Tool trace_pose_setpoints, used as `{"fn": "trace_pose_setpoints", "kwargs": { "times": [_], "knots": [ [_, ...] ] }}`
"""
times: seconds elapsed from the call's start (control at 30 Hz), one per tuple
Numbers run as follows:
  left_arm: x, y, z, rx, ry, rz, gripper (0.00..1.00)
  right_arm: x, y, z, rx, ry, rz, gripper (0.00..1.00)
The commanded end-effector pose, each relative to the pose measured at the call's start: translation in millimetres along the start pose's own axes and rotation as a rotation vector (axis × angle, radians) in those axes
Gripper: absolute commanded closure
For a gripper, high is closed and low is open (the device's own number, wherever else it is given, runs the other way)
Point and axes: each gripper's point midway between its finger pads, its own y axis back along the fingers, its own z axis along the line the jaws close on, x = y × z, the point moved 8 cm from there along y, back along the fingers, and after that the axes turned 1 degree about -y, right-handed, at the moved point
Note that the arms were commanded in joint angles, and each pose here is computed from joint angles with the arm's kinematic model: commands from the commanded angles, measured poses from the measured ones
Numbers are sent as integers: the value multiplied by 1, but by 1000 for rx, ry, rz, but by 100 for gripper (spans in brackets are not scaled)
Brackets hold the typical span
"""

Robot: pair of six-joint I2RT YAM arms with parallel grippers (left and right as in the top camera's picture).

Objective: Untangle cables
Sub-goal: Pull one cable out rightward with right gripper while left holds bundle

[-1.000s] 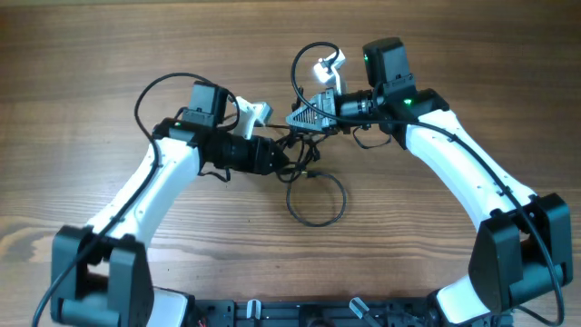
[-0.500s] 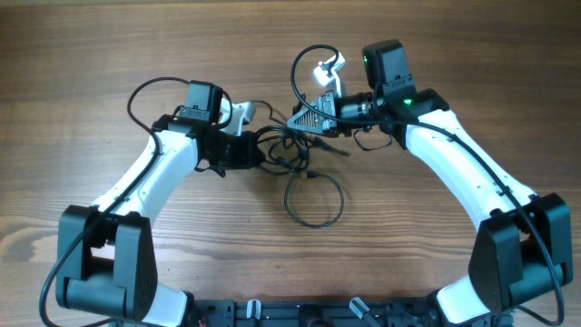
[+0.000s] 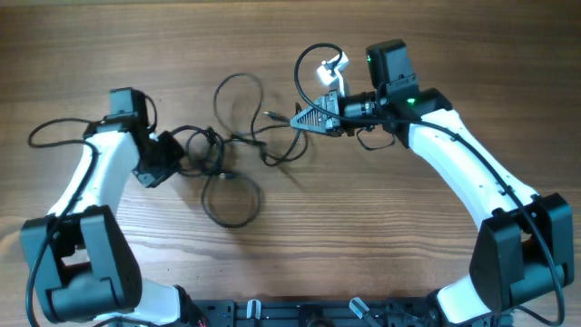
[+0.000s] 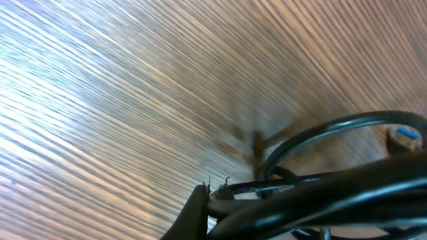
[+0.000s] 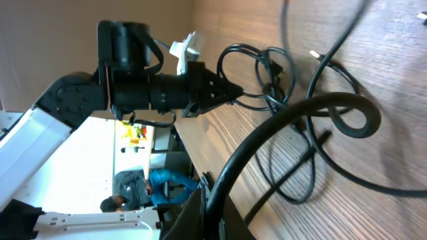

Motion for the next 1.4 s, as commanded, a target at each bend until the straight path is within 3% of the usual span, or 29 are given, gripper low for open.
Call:
{"fn": "trace_pose_setpoints", "kwargs": {
  "times": [0.0,0.3,0.4,0.67,0.83,1.0,1.23,1.37],
  "knots": [
    [2,-10,9,-9,38,5,96,-2,11,6,-26,61,-15,96],
    [-6,-20,48,-45,208,-21,96,1,57,-41,234,-131,-101,96],
    [-11,-18,55,7,253,-12,96,-3,87,-31,271,-132,-147,96],
    [-8,-23,59,22,272,-10,96,-10,181,9,754,-100,-452,96],
    [-10,-23,54,60,265,-11,96,2,181,12,805,-92,-413,96],
    [-10,-23,54,65,263,-12,96,24,217,-23,1307,-321,-487,96],
    [-9,-23,50,80,254,-8,96,41,254,-63,1663,-476,-553,96],
    [-8,-24,43,85,220,-12,96,48,313,-95,1798,-675,-709,96]
  ]
}}
